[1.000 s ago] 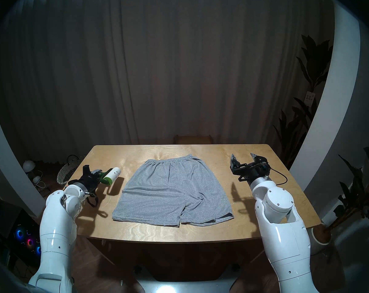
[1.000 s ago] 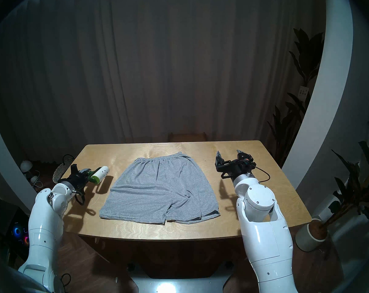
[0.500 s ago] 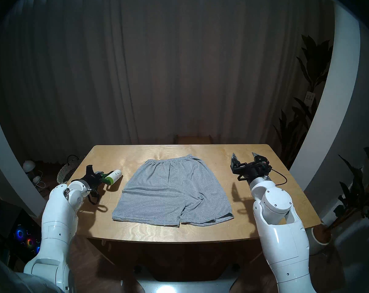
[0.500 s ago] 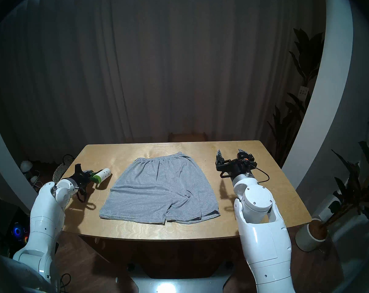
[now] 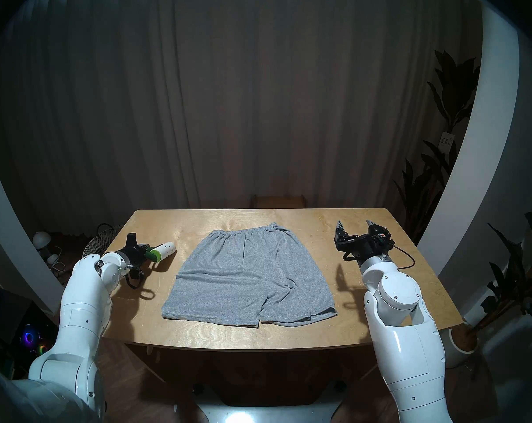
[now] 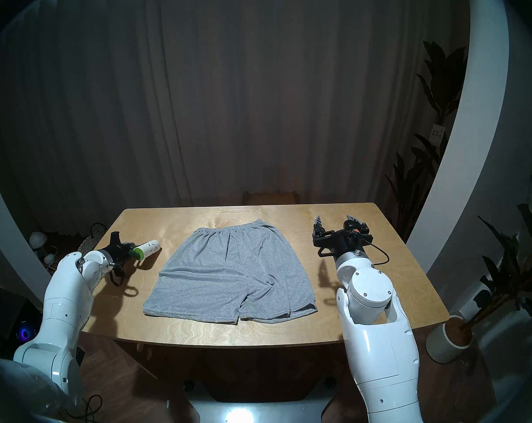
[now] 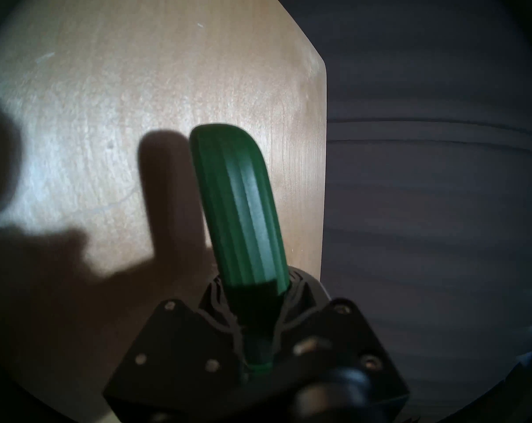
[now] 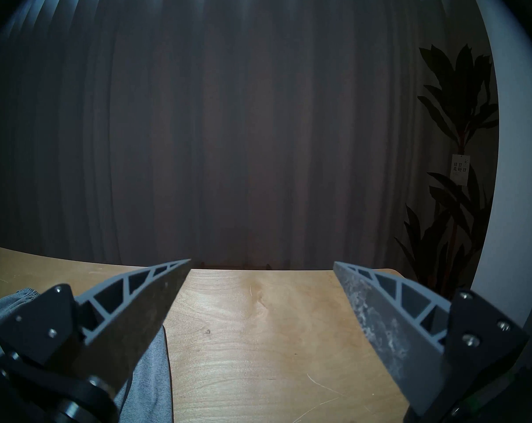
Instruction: Remove lint and debris from pants with a lint roller
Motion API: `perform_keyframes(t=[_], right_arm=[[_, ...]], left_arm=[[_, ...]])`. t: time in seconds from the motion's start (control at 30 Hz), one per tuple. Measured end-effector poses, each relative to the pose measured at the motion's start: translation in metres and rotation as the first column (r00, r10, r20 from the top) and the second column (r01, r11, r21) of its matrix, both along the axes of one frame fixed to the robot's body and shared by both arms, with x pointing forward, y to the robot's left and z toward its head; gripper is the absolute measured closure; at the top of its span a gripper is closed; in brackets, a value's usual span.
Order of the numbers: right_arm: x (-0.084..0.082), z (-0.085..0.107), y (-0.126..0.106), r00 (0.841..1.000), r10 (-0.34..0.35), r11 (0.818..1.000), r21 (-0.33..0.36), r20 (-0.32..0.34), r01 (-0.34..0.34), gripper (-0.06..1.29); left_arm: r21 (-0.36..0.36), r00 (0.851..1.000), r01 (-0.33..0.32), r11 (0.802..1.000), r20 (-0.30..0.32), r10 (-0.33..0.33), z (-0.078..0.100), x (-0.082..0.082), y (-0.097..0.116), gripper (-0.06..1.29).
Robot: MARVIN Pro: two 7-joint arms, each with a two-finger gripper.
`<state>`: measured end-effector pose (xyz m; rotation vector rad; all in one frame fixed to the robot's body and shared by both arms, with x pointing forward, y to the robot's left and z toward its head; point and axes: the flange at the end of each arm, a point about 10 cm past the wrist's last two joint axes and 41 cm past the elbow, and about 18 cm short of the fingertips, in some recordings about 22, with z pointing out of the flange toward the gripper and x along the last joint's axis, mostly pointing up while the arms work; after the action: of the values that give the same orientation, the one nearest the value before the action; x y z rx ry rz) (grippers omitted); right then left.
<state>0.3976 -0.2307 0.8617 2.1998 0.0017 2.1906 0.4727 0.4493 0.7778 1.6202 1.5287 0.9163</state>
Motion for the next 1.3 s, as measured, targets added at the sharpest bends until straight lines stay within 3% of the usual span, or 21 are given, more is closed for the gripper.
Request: perform_keyframes(t=[0.83,1.07,1.1,1.3], right_arm=[[0.002,-0.003,0.003,1.0,0.02,1.0,0.019,0.002,-0.02,0.0],[0.003,-0.003,0.003,1.0,0.027,0.999,0.019,0.003,-0.027,0.0],[0.003,-0.004,0.003,1.0,0.027,0.999,0.019,0.003,-0.027,0.0],[0.002,-0.003,0.002,1.0,0.03,0.999,0.016,0.005,-0.03,0.0]], left_arm=[[0.059,0.998,-0.001,0.998,-0.061,0.005,0.0,-0.01,-0.002,1.14],[0.072,0.997,-0.002,0.997,-0.071,0.007,-0.001,-0.013,-0.004,1.07],[0.076,0.997,-0.002,0.997,-0.072,0.007,-0.001,-0.014,-0.004,0.98],[0.085,0.999,-0.002,0.996,-0.054,0.007,0.004,-0.013,-0.005,0.83]])
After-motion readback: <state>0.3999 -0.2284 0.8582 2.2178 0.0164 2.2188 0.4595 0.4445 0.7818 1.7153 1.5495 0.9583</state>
